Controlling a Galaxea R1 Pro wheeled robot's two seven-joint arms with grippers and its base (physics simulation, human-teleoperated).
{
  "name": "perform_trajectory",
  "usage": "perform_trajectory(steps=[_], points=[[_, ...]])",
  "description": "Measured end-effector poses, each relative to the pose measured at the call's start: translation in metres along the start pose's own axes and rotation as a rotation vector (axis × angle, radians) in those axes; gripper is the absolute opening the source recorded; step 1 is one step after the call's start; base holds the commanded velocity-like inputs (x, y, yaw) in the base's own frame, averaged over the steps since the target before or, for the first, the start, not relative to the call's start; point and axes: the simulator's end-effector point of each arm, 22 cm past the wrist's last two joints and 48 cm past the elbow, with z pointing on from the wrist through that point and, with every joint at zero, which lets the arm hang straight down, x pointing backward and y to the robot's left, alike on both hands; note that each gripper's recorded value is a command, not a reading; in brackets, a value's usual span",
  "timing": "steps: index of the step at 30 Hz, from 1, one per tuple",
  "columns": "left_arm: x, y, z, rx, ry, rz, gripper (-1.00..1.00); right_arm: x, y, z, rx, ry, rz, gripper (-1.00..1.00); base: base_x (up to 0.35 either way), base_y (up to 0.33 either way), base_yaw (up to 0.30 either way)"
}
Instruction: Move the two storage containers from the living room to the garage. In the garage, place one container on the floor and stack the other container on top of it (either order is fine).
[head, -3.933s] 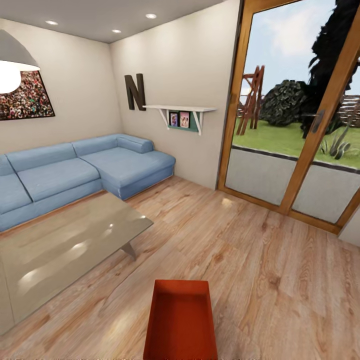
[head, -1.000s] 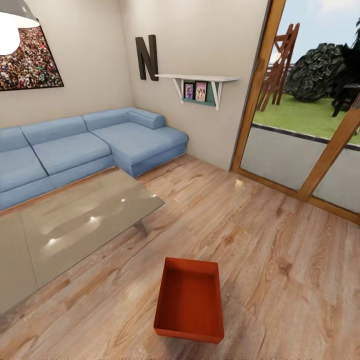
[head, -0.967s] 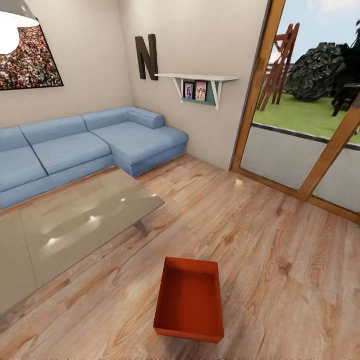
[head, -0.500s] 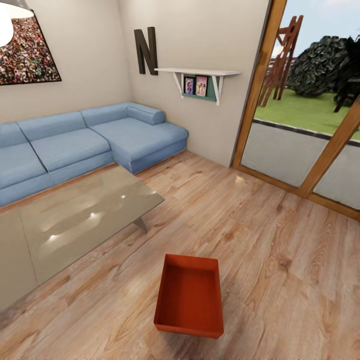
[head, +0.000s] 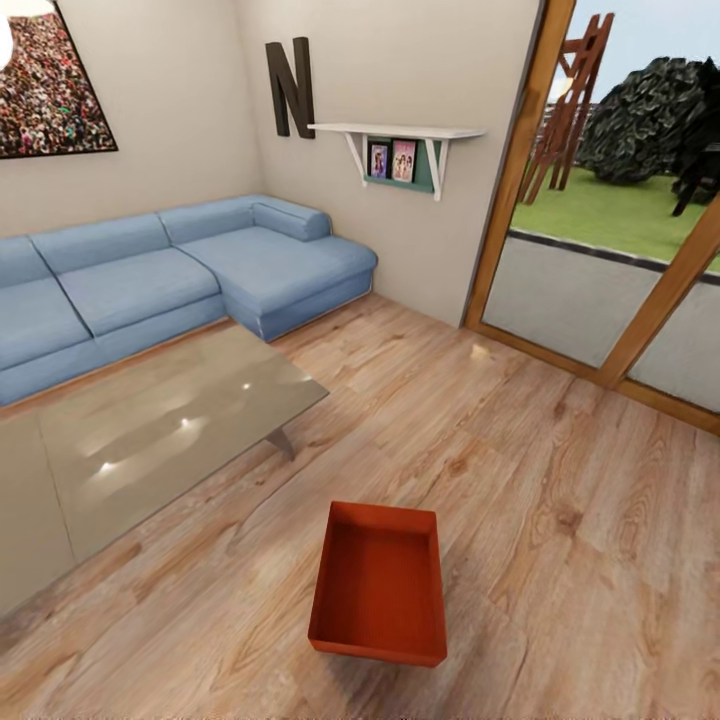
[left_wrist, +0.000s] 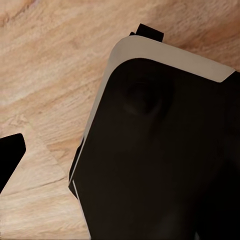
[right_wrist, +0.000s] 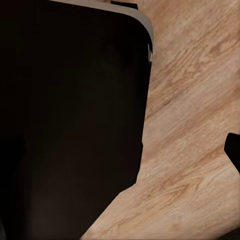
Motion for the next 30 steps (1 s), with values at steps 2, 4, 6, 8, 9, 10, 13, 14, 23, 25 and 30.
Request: perform_trajectory(steps=[2,4,6,8,9,10,13,14,23,25,30], points=[[0.001,0.0,0.0,-0.001,0.003,0.0,1.0,0.001,0.0,0.0,0.0,0.003,0.001,1.0,0.0,0.0,0.0],[0.002,0.001,0.001,-0.002,0.006,0.001,1.0,0.003,0.0,0.0,0.0,0.006,0.0,1.0,0.0,0.0,0.0],[0.004,0.001,0.001,-0.004,0.009,0.001,1.0,0.004,-0.001,0.0,0.0,0.01,0.0,1.0,0.0,0.0,0.0],[0.005,0.002,0.001,-0.004,0.012,0.002,1.0,0.005,-0.001,0.0,0.0,0.013,0.0,1.0,0.0,0.0,0.0],[0.005,0.002,0.001,-0.005,0.013,0.002,1.0,0.006,-0.001,0.0,0.0,0.015,-0.001,1.0,0.0,0.0,0.0],[0.006,0.002,0.002,-0.006,0.015,0.002,1.0,0.006,-0.001,0.0,0.0,0.016,-0.001,1.0,0.0,0.0,0.0],[0.008,0.003,0.002,-0.007,0.019,0.003,1.0,0.009,0.0,0.0,0.0,0.021,-0.001,1.0,0.0,0.0,0.0],[0.008,0.003,0.002,-0.008,0.021,0.003,1.0,0.009,0.0,0.0,0.0,0.023,-0.001,1.0,0.0,0.0,0.0],[0.014,0.005,0.003,-0.013,0.034,0.004,1.0,0.015,0.0,0.0,-0.001,0.037,-0.002,1.0,0.0,0.0,0.0],[0.015,0.005,0.004,-0.015,0.037,0.005,1.0,0.016,0.0,0.0,-0.002,0.04,-0.001,1.0,0.0,0.0,0.0],[0.018,0.007,0.004,-0.017,0.045,0.006,1.0,0.019,0.0,0.0,-0.002,0.048,-0.002,1.0,0.0,0.0,0.0]])
